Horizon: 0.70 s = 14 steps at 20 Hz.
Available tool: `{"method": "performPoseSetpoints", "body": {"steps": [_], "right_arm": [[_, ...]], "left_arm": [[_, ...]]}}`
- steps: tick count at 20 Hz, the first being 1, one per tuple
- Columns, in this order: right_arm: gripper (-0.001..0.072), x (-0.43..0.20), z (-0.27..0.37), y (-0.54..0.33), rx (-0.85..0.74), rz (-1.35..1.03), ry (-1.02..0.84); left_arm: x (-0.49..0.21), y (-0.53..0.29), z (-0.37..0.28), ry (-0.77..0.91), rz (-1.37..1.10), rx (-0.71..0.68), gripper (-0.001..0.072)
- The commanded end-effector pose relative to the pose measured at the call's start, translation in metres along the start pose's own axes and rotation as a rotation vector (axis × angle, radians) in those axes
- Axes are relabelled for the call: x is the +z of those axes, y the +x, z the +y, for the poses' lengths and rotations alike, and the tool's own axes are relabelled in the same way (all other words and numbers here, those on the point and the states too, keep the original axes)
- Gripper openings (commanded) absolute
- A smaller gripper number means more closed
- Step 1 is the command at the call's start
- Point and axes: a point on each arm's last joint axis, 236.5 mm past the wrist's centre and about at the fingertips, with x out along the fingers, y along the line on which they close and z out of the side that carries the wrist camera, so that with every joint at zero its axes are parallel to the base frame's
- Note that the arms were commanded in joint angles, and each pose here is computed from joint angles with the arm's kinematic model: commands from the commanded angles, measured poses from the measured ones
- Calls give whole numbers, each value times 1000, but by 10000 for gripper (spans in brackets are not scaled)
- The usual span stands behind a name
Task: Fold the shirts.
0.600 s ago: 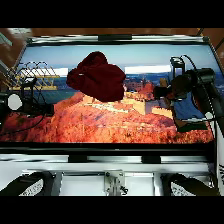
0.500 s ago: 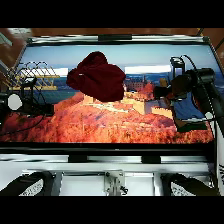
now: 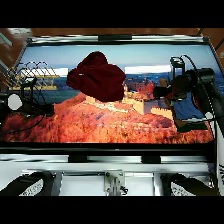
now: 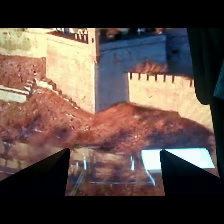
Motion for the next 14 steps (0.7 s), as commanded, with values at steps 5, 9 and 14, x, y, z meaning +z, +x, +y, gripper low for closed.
{"method": "performPoseSetpoints", "body": {"steps": [5, 9, 14], "right_arm": [[669, -1, 5, -1, 21, 2, 10], [669, -5, 25, -2, 107, 22, 48], [668, -5, 30, -2, 127, 25, 56]], "left_arm": [[0, 0, 0, 1, 0, 0, 550], [33, 0, -19, -38, -134, -82, 551], [90, 14, -54, -162, -285, -247, 552]]}}
